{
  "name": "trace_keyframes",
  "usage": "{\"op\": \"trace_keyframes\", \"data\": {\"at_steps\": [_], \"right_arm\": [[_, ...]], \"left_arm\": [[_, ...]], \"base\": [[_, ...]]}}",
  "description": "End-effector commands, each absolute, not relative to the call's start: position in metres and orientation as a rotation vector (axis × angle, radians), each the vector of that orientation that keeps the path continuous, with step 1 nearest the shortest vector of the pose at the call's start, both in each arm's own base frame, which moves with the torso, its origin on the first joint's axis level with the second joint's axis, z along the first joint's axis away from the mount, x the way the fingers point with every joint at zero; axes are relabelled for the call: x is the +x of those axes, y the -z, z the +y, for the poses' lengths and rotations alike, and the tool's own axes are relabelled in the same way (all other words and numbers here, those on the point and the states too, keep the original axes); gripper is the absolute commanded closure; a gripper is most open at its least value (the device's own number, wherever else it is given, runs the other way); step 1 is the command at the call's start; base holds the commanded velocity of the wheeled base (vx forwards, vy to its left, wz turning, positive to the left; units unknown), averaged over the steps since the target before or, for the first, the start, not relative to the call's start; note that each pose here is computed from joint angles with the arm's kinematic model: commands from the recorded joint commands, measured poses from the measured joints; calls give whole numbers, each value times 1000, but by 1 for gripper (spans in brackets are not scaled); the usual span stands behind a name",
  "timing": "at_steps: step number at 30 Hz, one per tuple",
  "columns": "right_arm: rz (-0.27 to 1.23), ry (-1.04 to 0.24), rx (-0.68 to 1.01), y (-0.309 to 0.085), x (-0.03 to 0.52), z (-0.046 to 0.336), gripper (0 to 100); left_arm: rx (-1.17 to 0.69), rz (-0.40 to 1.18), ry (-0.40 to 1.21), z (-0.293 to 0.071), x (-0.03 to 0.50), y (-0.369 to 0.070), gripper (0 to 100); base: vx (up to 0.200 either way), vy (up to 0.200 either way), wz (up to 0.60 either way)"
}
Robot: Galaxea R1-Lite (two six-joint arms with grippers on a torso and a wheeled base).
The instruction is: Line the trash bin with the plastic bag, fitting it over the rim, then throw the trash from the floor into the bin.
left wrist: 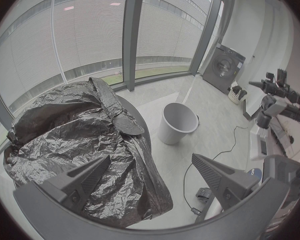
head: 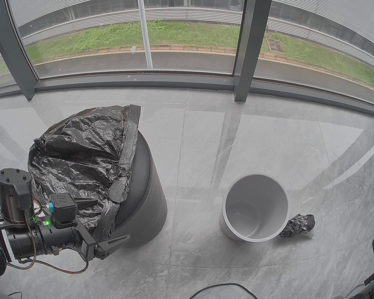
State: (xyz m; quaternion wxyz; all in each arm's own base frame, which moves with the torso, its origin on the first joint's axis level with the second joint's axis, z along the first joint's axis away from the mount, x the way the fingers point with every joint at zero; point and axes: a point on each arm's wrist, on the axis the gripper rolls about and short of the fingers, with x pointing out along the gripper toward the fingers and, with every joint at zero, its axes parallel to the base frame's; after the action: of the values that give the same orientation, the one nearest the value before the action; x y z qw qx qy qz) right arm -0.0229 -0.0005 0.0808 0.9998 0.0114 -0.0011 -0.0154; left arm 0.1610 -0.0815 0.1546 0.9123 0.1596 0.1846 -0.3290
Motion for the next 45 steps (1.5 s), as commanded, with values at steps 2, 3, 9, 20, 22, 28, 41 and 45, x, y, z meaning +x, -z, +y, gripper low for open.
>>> {"op": "trace_keyframes", "data": {"at_steps": [2, 3, 9, 20, 22, 28, 41, 45], "right_arm": [[4, 31, 23, -76, -22, -1, 100], [3, 31, 23, -76, -22, -1, 100], [3, 31, 23, -76, -22, -1, 100], [3, 31, 21, -76, -22, -1, 100], [3, 31, 18, -76, -22, -1, 100], [6, 26, 8, -75, -22, 0, 100], [-17, 8, -28, -152, -6, 0, 0], [-39, -164, -78, -239, 52, 6, 0]], "left_arm": [[376, 387, 683, -83, 165, -151, 0], [384, 389, 677, -83, 166, -150, 0], [395, 411, 615, -79, 174, -148, 100], [379, 377, 568, -74, 175, -156, 100], [353, 355, 572, -71, 173, -162, 100], [231, 271, 513, -62, 175, -188, 100], [217, -92, 512, -74, 185, -272, 100], [218, -81, 540, -79, 187, -269, 100]], "base": [[0, 0, 0], [0, 0, 0], [0, 0, 0], [0, 0, 0], [0, 0, 0], [0, 0, 0], [0, 0, 0], [0, 0, 0]]}}
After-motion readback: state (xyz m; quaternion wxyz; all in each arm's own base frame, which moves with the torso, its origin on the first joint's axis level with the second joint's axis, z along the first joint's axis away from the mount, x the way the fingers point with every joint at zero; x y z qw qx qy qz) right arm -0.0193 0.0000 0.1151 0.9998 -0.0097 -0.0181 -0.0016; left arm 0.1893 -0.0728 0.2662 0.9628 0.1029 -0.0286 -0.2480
